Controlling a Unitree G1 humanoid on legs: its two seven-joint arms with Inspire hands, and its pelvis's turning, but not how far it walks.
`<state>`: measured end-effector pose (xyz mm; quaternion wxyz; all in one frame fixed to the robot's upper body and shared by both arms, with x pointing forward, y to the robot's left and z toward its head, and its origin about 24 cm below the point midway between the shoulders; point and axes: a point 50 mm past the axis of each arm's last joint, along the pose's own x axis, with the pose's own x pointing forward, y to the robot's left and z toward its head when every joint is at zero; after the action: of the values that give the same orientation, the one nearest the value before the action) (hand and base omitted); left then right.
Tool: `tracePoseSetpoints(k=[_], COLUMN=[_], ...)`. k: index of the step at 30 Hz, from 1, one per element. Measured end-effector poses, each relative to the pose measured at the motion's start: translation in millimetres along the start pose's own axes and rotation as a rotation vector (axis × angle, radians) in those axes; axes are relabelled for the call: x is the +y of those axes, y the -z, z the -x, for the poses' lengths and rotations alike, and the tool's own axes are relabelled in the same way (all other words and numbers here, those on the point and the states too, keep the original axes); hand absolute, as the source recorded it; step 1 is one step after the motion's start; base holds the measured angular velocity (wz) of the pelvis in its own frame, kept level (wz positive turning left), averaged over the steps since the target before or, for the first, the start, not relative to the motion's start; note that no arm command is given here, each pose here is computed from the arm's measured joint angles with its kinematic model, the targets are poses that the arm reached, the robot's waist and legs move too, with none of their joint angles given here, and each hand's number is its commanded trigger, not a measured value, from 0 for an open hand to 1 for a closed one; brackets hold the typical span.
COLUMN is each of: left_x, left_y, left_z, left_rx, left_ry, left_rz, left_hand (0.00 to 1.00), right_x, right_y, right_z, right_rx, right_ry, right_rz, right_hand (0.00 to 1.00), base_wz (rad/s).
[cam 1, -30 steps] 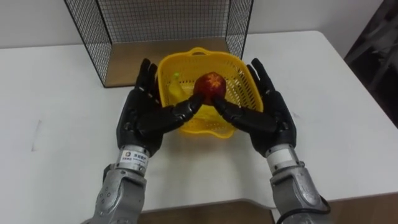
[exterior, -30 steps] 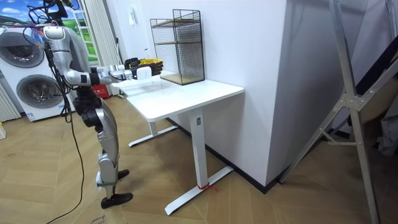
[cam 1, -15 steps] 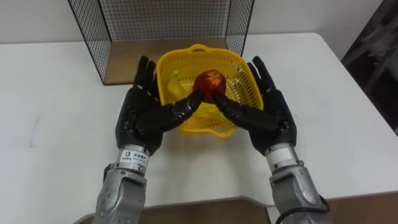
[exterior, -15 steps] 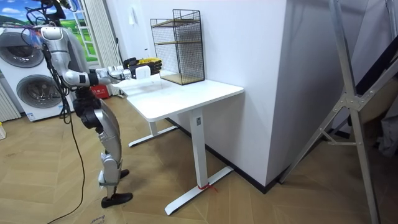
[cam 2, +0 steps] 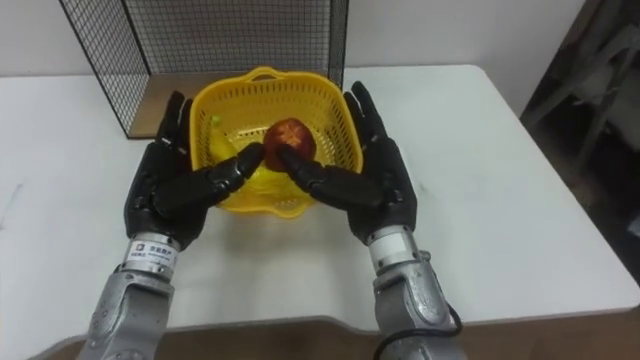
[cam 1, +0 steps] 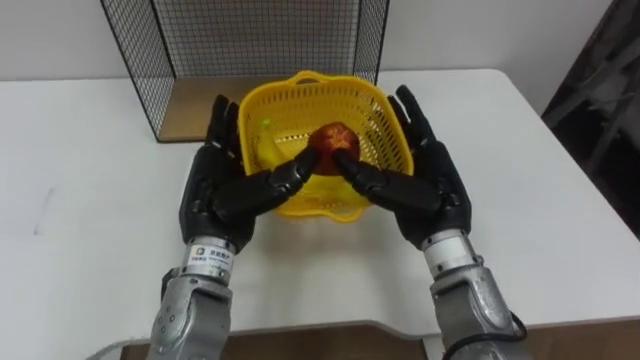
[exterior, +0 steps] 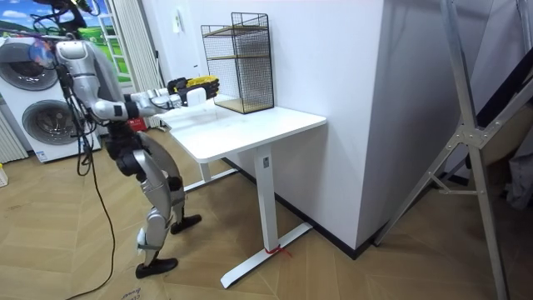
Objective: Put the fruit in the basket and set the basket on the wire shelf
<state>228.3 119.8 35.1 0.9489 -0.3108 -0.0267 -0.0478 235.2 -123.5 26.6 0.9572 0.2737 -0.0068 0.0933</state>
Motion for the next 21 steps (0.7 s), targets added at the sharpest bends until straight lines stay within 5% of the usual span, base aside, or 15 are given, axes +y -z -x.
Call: tracePoseSetpoints(k=[21], left_x=[-0.9], left_y=[-1], left_z=[-2.9], left_rx=[0.001], left_ry=[-0.014], left_rz=[-0.007], left_hand=[0.00], right_x=[18], right_y=[-22], right_z=[-12], right_rx=[-0.120], right_ry=[-0.079], right_rz=[0.026], right_hand=[0.00], base_wz=[0.05])
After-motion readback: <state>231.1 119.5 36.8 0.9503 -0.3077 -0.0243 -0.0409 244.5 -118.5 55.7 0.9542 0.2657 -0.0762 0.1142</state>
